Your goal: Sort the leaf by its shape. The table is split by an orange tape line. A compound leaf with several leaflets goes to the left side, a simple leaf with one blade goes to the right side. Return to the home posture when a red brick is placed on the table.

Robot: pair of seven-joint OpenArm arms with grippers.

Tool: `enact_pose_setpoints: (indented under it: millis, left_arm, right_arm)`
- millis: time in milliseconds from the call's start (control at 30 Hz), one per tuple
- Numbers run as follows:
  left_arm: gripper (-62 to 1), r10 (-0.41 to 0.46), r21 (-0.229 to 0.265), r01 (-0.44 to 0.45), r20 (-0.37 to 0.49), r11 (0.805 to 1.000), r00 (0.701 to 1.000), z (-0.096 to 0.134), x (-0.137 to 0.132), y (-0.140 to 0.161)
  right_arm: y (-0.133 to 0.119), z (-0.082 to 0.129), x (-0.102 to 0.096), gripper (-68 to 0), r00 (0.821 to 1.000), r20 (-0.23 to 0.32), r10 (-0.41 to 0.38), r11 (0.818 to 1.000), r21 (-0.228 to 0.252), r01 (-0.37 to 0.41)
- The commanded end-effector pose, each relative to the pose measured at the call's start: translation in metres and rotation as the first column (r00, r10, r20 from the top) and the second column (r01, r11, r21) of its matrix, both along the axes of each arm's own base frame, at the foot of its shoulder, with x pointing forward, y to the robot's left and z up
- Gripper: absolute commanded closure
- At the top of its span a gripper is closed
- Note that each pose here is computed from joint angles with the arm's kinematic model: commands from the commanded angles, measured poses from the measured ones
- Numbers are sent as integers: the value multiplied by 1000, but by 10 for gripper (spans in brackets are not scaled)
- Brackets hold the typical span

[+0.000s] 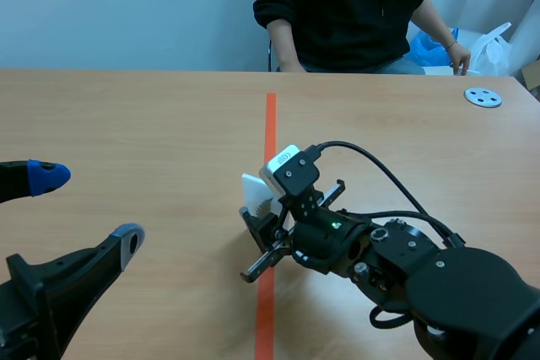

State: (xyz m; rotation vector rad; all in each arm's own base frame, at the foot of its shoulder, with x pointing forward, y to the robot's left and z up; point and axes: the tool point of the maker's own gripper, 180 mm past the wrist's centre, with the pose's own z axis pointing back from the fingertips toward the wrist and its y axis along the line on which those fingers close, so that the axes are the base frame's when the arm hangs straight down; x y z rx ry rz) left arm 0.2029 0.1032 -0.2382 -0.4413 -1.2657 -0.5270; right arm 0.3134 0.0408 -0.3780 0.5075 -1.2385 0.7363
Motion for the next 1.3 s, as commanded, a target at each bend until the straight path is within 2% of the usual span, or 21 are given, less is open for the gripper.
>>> enact_pose_setpoints:
  millis: [0,167,300,500,700,900,967,1067,1200,1267]
  left_arm:
    - [-623,-1,-28,1,24,1000,1000,9,1,-4]
    - [-623,-1,-28,1,24,1000,1000,9,1,-4]
    - [-623,-1,-28,1,24,1000,1000,9,1,-4]
    - [-623,-1,-28,1,24,1000,1000,9,1,-4]
    - [-623,-1,-28,1,24,1000,1000,9,1,-4]
    - [-623,-1,-27,1,24,1000,1000,9,1,-4]
    - [-623,-1,-27,1,24,1000,1000,9,1,-4]
    - [-623,-1,-27,1,24,1000,1000,9,1,-4]
    - [-623,-1,-27,1,24,1000,1000,9,1,-4]
    - [-623,-1,-27,1,24,1000,1000,9,1,-4]
  right_arm:
    - [2,13,7,-155,999,39,1,1000,24,-2]
    - [3,17,8,-66,999,54,1,999,39,-3]
    - [5,26,9,-61,997,79,4,998,61,-8]
    - [-1,35,11,-30,994,108,7,998,57,-13]
    - [-37,53,19,-30,985,160,-64,997,51,57]
    - [-93,68,27,-30,968,191,-166,986,3,168]
    - [-115,74,31,-30,957,189,-221,975,6,224]
    - [-152,83,37,-31,931,169,-324,946,43,321]
    - [-205,88,44,-31,879,94,-467,884,83,460]
    - [-230,93,46,-31,847,69,-527,848,107,519]
